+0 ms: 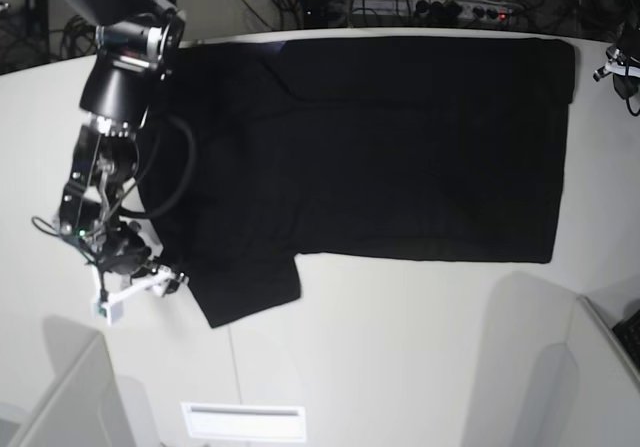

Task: Fold the T-shirt properly
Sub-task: 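Move the right gripper to the hem corner beside the sleeve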

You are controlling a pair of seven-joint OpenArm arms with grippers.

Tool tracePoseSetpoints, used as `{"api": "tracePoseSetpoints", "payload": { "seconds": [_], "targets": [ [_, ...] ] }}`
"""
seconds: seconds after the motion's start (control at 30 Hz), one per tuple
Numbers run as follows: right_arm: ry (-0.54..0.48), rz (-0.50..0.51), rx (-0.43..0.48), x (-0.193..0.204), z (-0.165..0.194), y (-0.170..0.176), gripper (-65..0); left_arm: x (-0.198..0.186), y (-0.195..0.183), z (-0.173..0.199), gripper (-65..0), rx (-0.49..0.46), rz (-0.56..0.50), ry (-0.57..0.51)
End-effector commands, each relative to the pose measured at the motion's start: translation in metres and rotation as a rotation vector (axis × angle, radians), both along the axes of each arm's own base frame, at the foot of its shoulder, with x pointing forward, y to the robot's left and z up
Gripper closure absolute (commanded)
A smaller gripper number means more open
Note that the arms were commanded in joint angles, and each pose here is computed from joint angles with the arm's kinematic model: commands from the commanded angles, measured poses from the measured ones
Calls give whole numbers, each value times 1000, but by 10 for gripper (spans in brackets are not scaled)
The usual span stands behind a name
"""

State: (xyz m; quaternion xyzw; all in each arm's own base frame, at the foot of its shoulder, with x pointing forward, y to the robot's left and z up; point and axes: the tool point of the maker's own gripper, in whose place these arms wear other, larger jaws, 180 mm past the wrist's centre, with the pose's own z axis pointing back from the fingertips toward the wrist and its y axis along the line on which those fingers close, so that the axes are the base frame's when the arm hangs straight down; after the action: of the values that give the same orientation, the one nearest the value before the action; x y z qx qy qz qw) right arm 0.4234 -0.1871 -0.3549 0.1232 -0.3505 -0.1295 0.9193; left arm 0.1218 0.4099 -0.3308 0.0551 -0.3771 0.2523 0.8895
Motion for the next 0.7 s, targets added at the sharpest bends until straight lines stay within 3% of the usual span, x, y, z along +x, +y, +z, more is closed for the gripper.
{"api": "tracePoseSetpoints", "payload": {
  "seconds": [0.0,0.3,0.67],
  "targets": [
    [-71,3,-13,24,23,-5,-360,4,6,12,0,35,-13,-23],
    [36,-23,-62,67,-28,-30,-360,3,6,11,0,33,-11,-19],
    [68,59,-45,64,-57,-4,-362,3,6,11,0,33,-11,-21]
  ]
}}
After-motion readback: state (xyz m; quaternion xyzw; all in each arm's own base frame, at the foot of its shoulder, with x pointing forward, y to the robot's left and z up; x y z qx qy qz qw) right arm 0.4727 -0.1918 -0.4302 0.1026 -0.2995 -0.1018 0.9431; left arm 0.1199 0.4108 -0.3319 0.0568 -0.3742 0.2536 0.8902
